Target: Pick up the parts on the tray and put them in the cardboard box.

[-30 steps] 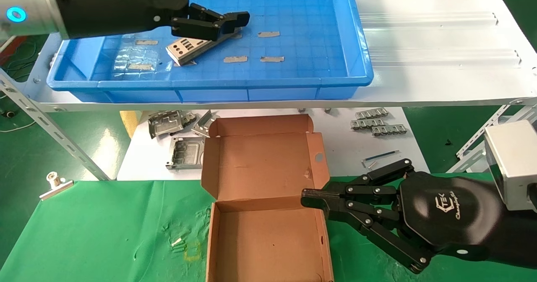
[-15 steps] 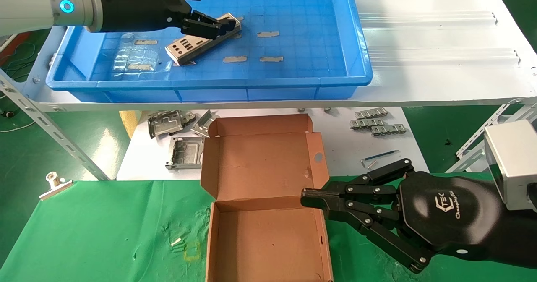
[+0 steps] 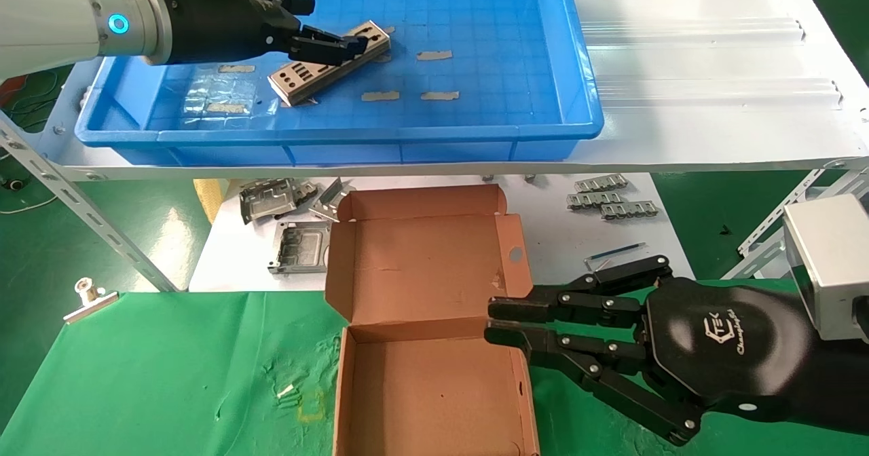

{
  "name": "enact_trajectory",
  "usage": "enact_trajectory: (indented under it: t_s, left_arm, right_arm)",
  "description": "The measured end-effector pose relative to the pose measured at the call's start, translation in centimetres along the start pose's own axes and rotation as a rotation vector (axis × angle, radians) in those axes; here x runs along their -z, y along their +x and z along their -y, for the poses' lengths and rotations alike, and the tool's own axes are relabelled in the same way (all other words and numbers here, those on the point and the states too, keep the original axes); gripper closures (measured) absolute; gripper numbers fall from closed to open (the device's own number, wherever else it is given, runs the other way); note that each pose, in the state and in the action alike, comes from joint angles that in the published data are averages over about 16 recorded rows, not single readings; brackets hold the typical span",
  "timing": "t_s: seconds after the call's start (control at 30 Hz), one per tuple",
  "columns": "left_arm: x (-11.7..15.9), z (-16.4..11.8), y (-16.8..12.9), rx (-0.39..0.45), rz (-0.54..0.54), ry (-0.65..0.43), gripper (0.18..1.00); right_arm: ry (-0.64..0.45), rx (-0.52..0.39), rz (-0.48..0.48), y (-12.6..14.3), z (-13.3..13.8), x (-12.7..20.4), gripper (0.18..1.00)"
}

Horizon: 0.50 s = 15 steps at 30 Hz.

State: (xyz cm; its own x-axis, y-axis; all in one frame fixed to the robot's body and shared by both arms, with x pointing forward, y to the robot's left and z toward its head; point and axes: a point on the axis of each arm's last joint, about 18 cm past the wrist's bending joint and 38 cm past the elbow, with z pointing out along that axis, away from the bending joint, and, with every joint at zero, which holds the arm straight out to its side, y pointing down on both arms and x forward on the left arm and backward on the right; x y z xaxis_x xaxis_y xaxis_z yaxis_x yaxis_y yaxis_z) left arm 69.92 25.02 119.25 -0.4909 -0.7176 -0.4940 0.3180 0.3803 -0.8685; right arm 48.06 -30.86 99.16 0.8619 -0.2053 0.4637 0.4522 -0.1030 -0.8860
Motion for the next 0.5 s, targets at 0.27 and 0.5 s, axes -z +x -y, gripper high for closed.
enact_trajectory:
  t_s: [0.27, 0.5]
  left_arm:
    - [0.41, -0.48, 0.19, 0.005, -0.025, -0.009, 0.242]
    - [0.71, -0.86, 0.38, -0.014, -0.046, -0.019, 0.285]
  right_arm:
    - [0.000, 0.000, 0.000, 0.00, 0.00, 0.00, 0.840]
    - [0.000, 0.000, 0.000, 0.00, 0.00, 0.00, 0.702]
